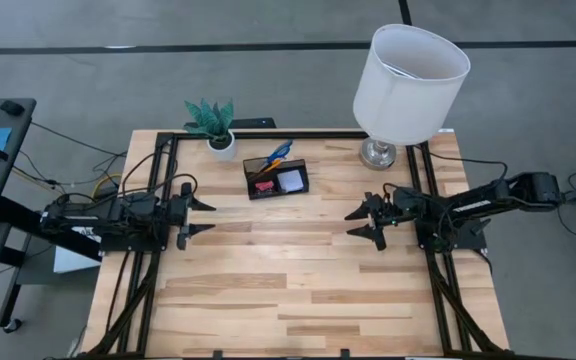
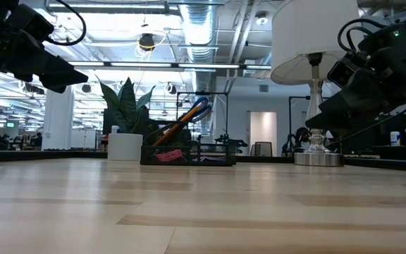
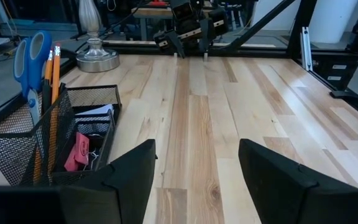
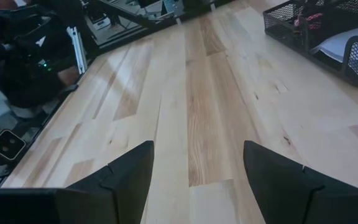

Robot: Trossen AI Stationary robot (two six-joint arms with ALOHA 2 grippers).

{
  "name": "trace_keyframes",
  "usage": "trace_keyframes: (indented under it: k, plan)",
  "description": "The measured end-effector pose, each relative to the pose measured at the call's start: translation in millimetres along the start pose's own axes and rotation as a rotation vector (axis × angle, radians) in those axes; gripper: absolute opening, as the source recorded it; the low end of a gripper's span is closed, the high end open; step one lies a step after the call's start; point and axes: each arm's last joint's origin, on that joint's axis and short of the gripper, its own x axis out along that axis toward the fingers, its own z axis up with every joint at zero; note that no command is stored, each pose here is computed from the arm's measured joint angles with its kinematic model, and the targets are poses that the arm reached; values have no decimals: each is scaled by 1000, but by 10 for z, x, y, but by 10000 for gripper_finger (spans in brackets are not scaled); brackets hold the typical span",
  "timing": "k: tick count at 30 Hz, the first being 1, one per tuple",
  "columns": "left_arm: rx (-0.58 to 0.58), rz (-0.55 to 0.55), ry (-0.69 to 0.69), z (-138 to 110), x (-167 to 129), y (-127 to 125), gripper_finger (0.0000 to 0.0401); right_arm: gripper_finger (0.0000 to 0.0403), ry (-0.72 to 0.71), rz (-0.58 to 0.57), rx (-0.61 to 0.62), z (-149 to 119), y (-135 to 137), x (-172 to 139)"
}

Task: Pick and place office supplies into organizer
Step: Return to Home Position

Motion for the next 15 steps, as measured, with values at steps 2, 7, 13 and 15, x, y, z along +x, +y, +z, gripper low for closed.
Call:
trace_keyframes:
  k: [2,7,13,15]
  plan:
    - [-4,0,0,0,0,0,223,240,0,0,0,0,0,0]
    - [-4,0,0,0,0,0,223,240,0,0,0,0,0,0]
    - [-4,0,0,0,0,0,223,240,0,0,0,0,0,0]
    - [-5,0,0,0,0,0,223,240,0,0,0,0,0,0]
